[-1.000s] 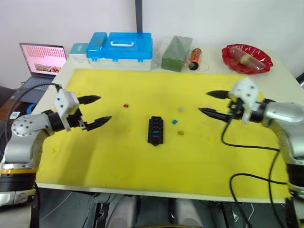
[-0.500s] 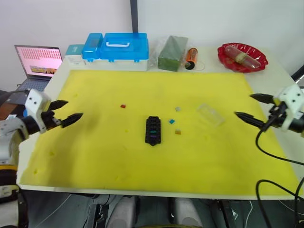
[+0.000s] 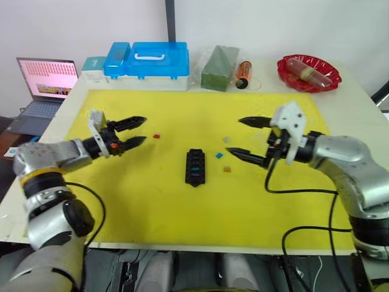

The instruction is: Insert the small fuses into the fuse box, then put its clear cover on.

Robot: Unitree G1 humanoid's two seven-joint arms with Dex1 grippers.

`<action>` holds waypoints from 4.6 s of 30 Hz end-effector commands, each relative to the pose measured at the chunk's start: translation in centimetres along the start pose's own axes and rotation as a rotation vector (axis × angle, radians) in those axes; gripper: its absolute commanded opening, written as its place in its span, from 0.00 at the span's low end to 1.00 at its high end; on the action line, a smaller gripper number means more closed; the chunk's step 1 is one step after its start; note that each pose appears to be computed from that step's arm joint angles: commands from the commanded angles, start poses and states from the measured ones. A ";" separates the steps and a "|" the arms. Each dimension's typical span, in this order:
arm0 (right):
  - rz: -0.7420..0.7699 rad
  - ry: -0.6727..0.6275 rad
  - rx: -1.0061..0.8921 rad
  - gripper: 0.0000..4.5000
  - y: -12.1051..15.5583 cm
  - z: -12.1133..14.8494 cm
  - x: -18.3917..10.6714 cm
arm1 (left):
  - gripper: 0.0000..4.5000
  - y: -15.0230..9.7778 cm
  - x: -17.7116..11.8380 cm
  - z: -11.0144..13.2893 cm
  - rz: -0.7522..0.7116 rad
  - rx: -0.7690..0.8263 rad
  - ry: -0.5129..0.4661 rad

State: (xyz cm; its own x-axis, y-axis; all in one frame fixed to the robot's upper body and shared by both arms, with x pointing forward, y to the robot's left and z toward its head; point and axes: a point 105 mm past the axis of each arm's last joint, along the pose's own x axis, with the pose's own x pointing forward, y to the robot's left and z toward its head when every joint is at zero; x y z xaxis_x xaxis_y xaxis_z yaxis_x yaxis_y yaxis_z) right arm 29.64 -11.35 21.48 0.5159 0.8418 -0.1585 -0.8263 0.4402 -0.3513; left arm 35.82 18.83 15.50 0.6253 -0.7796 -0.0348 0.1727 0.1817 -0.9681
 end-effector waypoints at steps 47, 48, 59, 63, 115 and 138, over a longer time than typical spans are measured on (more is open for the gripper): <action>-0.038 -0.079 -0.020 1.00 0.3 2.9 2.1 | 0.29 7.5 5.1 0.1 0.326 -0.079 -0.225; -0.040 -0.080 -0.017 1.00 0.3 2.9 2.1 | 0.22 8.0 5.0 0.0 0.349 -0.087 -0.227; -0.034 -0.079 -0.017 1.00 0.1 2.6 1.8 | 0.01 3.1 4.6 0.1 0.130 0.047 -0.134; 0.050 -0.077 -0.024 1.00 0.9 3.0 1.5 | 0.01 -3.6 3.2 -1.7 -0.071 0.381 0.162; 0.284 -0.002 0.013 1.00 4.9 1.8 1.5 | 0.40 -0.4 4.6 -4.9 -0.187 1.788 2.143; 0.308 -0.021 -0.057 1.00 4.3 2.5 2.3 | 1.00 -8.0 -2.2 -0.2 -0.061 1.301 0.912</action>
State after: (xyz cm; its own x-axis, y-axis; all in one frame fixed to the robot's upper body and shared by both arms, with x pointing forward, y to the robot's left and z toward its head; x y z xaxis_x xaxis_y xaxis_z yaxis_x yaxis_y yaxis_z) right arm 27.02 -7.11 20.97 0.2424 0.9306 -0.2744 -0.9438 0.1606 -0.2890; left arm 33.52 20.07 20.55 0.0027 -0.6707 -0.7417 0.9967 0.0622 -0.0526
